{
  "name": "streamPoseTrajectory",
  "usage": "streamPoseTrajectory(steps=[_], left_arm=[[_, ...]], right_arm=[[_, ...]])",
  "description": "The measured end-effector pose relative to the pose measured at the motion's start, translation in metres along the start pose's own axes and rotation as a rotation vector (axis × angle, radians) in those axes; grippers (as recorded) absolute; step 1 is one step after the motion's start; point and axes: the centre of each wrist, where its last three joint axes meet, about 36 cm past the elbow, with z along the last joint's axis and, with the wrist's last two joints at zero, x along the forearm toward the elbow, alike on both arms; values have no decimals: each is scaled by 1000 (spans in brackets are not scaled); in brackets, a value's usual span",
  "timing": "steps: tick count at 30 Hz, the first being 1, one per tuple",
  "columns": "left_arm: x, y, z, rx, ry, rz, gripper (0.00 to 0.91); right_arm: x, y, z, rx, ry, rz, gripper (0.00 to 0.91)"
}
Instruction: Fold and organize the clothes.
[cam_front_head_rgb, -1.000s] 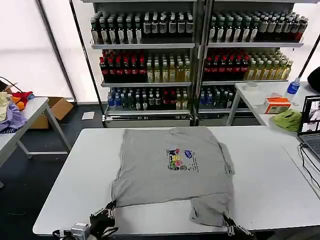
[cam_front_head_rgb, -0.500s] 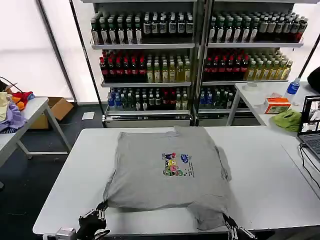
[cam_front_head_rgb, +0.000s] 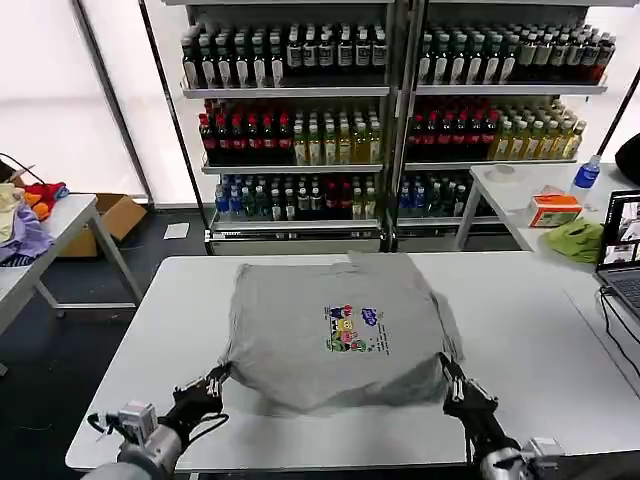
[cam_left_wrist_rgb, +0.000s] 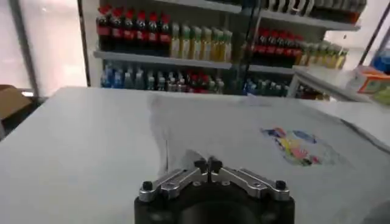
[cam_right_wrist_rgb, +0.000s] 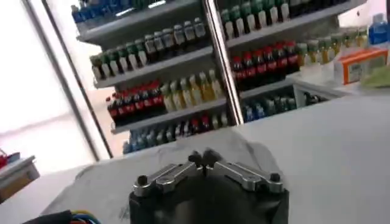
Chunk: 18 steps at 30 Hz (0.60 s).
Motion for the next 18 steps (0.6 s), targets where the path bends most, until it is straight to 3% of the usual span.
streamPoseTrajectory(steps=[10, 11, 12, 13, 14, 18], left_arm=[[-73, 34, -17, 40, -11, -18, 10], [-80, 38, -18, 45, -11, -26, 232], [-86, 42, -19, 50, -11, -34, 534], [-91, 47, -19, 54, -7, -44, 856], [-96, 50, -19, 58, -3, -51, 907], [-108, 61, -18, 66, 10, -78, 907]], right_arm=[[-89, -4, 15, 47, 11, 34, 0], [-96, -3, 15, 50, 14, 34, 403], [-102, -3, 14, 54, 16, 34, 897], [-108, -3, 14, 58, 18, 35, 907], [-113, -3, 13, 62, 23, 36, 907], [-121, -6, 9, 81, 48, 35, 907]])
